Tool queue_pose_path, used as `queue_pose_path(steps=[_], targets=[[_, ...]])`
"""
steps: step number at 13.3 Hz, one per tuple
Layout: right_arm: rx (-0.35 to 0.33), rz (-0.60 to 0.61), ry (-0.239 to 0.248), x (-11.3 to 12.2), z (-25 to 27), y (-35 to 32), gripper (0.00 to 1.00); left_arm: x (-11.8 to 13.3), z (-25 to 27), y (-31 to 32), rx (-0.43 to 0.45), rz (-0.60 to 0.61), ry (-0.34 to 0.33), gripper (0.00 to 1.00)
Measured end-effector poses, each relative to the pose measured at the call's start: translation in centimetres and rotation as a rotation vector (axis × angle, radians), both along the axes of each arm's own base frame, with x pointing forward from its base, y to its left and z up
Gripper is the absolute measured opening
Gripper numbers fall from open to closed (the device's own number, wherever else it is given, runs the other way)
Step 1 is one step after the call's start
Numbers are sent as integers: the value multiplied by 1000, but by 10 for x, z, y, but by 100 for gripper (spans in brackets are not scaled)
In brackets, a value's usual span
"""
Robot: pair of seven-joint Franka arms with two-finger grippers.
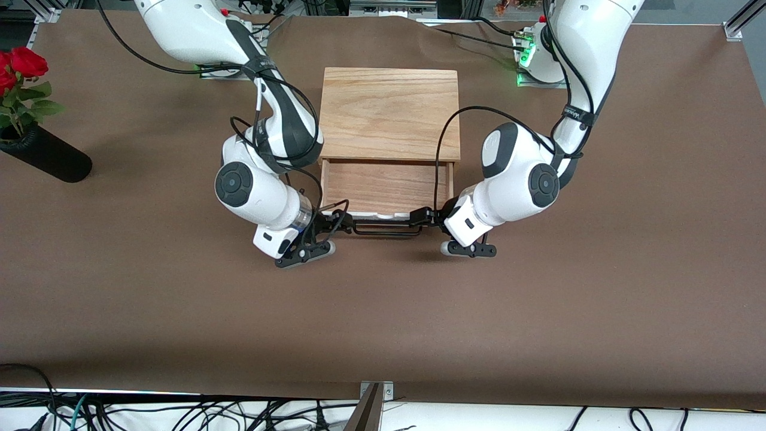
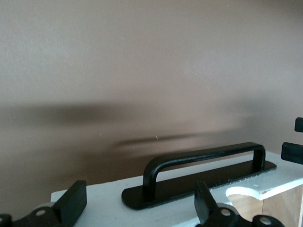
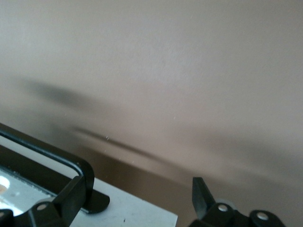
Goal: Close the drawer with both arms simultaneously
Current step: 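Place both grippers against the white drawer front beside the handle, then push the drawer front into the box with both grippers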
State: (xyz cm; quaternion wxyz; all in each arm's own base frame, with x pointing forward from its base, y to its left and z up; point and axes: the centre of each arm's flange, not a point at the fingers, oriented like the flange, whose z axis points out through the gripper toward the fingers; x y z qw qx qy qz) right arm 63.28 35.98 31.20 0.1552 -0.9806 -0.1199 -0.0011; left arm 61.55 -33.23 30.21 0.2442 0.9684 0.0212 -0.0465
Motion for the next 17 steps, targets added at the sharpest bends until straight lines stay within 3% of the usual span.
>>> queue_pose_path(steps=[2,10,17], targets=[[6,6,50,-7,-4,3,100,-3,-5,1,6,-8,24,100],[-17,36,169,-19,-8,4,100,-16,-8,-2,12,-40,73,100],[-34,91,265,-41,-16,20,100,-41,-7,23,40,-78,209,100]])
